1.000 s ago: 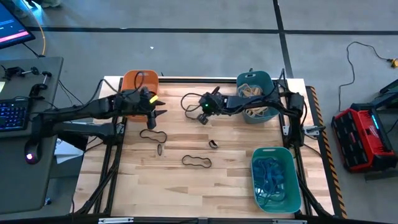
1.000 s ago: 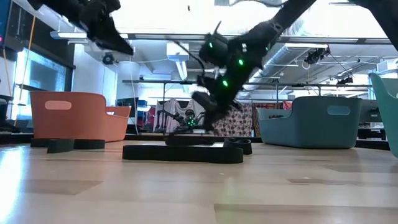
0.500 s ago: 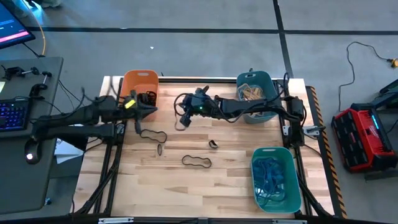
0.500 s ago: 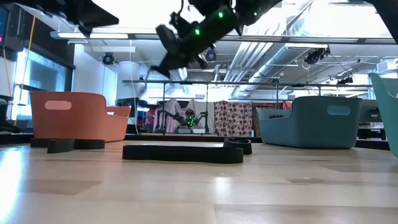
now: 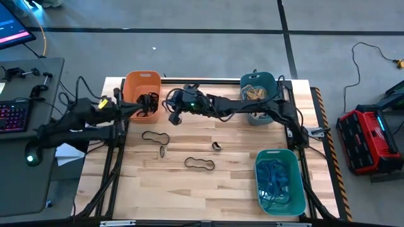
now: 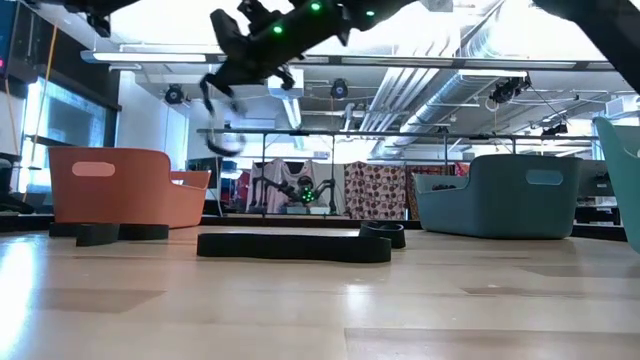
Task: Sort rubber bands into baskets
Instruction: Put the black rubber band into the orange bin
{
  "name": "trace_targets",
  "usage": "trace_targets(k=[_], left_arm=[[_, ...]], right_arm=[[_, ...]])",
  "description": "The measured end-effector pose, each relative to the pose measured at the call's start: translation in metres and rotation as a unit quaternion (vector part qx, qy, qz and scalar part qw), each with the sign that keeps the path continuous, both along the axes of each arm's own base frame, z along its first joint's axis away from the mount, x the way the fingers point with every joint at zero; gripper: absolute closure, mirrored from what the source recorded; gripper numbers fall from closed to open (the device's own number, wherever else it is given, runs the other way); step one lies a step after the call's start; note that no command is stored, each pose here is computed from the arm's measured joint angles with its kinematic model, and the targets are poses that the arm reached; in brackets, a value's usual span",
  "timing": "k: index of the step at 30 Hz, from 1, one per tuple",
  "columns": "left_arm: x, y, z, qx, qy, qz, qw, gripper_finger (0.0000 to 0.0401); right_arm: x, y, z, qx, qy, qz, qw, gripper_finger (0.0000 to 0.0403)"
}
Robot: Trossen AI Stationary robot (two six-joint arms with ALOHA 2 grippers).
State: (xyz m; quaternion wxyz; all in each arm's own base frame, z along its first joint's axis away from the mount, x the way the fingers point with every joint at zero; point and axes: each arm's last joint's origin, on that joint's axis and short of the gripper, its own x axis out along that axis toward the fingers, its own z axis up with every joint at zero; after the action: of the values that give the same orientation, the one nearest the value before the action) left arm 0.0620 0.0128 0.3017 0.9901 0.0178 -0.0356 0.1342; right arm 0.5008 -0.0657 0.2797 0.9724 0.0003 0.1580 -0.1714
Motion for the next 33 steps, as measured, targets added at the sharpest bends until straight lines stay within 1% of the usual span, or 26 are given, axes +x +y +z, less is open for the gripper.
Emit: trace_targets(k=[5,8,12,13,14,15,19,23,28,33], left_arm=[[-0.010,-0.001,0.001,0.004,-0.020,-0.001,1.000,0.0401],[-0.013,-0.002,0.002,0.006,-0.029,-0.001,1.000,0.0401],[-0.015,-0.002,0.002,0.007,-0.034,-0.001,0.999,0.0401],[-0.016,-0.002,0.002,0.007,-0.035,-0.001,0.999,0.0401],[-0.016,-0.002,0.002,0.008,-0.035,0.000,0.999,0.0401],[-0.016,-0.002,0.002,0.011,-0.034,0.000,0.999,0.0401],[-0.016,-0.002,0.000,0.014,-0.025,0.000,1.000,0.0401],[-0.016,-0.002,0.000,0.014,-0.023,0.000,1.000,0.0401],[-0.016,-0.002,0.000,0.014,-0.022,0.001,1.000,0.0401],[-0.016,-0.002,0.000,0.014,-0.023,0.001,1.000,0.0401]], right_arm=[[0.029,-0.004,0.007,-0.026,-0.026,0.003,0.999,0.0403],[0.046,-0.008,0.006,-0.036,-0.042,0.003,0.998,0.0403],[0.068,-0.016,-0.003,-0.050,-0.060,-0.004,0.997,0.0403],[0.070,-0.017,-0.007,-0.056,-0.074,-0.008,0.996,0.0403],[0.072,-0.018,-0.012,-0.062,-0.096,-0.012,0.993,0.0403],[0.072,-0.021,-0.016,-0.063,-0.104,-0.018,0.992,0.0403],[0.074,-0.034,-0.029,-0.045,-0.115,-0.039,0.992,0.0403],[0.077,-0.045,-0.040,-0.029,-0.134,-0.040,0.990,0.0403],[0.078,-0.046,-0.036,-0.034,-0.173,-0.031,0.984,0.0403],[0.078,-0.045,-0.035,-0.033,-0.177,-0.022,0.983,0.0403]])
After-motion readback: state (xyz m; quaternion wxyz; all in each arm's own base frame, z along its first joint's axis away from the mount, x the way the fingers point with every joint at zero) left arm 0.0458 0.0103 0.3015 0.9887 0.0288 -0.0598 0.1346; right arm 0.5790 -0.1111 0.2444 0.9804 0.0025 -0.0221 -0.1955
